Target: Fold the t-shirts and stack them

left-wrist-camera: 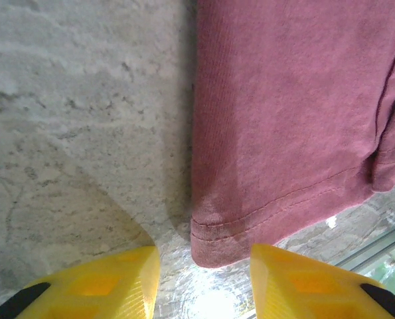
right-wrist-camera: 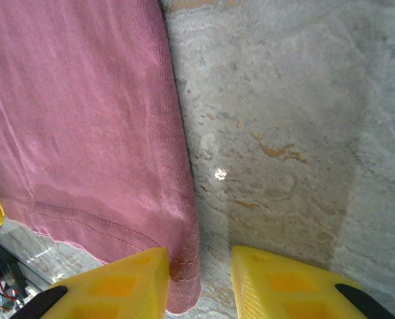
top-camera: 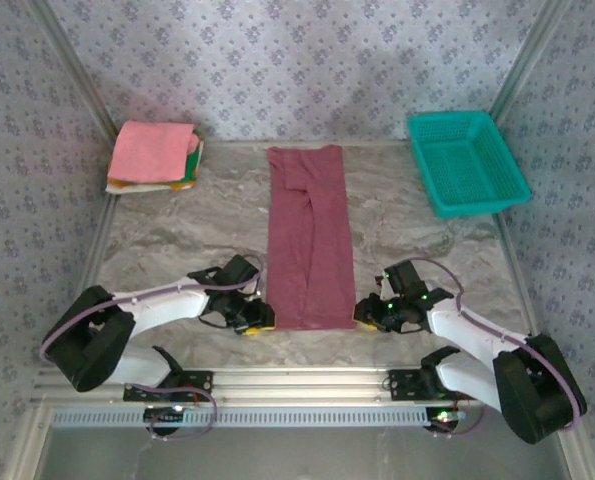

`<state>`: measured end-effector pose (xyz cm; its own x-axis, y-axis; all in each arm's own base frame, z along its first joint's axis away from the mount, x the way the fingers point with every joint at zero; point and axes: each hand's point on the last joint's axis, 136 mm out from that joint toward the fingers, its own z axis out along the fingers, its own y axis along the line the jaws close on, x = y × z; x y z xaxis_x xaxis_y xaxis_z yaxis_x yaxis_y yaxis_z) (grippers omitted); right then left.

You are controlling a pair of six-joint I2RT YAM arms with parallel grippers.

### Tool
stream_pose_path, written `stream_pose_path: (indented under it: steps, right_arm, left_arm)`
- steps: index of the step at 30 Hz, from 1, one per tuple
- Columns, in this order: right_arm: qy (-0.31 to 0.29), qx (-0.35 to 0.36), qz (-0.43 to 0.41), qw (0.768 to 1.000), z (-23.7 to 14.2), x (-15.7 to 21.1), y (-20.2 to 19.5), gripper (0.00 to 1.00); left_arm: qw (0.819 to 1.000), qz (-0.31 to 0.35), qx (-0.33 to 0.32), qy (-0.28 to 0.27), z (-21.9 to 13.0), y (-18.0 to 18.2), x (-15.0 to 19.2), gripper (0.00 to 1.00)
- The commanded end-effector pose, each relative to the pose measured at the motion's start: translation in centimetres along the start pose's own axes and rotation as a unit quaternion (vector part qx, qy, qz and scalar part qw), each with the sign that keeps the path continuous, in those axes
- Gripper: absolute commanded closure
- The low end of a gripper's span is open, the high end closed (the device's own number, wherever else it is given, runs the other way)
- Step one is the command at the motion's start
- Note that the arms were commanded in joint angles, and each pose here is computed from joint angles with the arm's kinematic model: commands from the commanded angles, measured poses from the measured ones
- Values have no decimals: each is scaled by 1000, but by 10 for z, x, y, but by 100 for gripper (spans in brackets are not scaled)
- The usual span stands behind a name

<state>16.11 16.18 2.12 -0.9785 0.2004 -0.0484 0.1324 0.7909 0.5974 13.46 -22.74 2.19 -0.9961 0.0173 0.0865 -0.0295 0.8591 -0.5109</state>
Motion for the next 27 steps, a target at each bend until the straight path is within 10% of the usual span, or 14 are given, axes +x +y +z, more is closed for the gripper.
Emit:
stream_pose_path:
  steps: [1, 19, 27]
  right_arm:
    - [-10, 13, -7, 1000, 2, -3, -8, 67]
    - [-19, 15, -10, 1000, -1, -3, -8, 67]
    - [-12, -14, -8, 1000, 0, -4, 6, 67]
  left_arm:
    - [999, 19, 31, -15, -1, -21, -14, 60]
    - [1000, 19, 1, -6, 3, -9, -10, 63]
    - [1000, 23, -4, -6, 6, -6, -10, 82]
